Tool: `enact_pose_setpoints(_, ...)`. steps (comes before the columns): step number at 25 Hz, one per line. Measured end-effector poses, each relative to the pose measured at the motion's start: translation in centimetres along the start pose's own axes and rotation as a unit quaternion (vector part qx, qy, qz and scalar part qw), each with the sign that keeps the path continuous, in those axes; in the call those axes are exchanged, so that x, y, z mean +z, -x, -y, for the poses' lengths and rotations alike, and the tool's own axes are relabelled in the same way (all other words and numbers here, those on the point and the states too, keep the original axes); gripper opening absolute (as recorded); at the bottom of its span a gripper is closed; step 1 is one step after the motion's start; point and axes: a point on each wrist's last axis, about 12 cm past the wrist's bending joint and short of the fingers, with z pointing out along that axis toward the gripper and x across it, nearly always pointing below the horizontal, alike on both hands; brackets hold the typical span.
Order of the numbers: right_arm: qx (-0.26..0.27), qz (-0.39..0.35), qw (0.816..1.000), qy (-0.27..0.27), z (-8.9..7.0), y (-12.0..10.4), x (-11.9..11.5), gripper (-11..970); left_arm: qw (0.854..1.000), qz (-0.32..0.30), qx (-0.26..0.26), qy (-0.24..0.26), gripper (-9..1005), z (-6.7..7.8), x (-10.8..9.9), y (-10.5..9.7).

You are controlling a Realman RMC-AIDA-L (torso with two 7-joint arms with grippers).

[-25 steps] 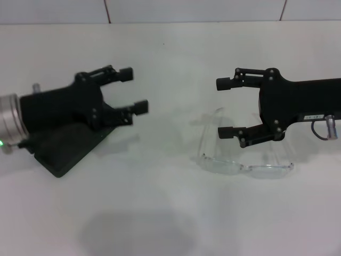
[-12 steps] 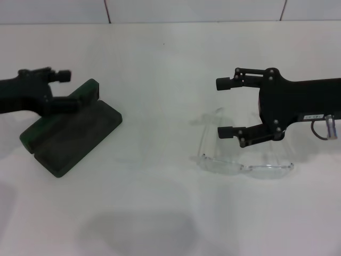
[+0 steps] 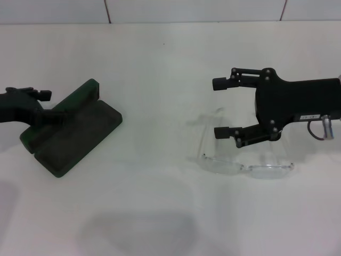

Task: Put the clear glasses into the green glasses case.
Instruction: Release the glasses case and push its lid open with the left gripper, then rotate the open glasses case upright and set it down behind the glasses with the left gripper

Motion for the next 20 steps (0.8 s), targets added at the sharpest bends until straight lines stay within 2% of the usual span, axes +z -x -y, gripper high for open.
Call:
enact_pose_setpoints(8,-0.003,-0.012,1.000,0.014,-0.4,-0.3,0.4,870,0.999,-0.031,0.007,-0.009,851,0.1,0.2,-0.1)
enact_pose_setpoints(14,-0.015,-0.044,0.997,0.056,-1.5,-0.9,0.8,870,0.999,-0.035,0.015,-0.014,620,0.1,0.5,0.6)
enact_pose_setpoints(19,-0.017,-0.058,0.996,0.067,-2.9,-1.8,0.7,870,0.999,-0.028,0.035,-0.017,445,0.0,0.9,2.3)
enact_pose_setpoints(20,-0.018,-0.056,0.996,0.066,-3.1,-1.9,0.7,870,0.999,-0.025,0.042,-0.018,371,0.0,1.0,2.8)
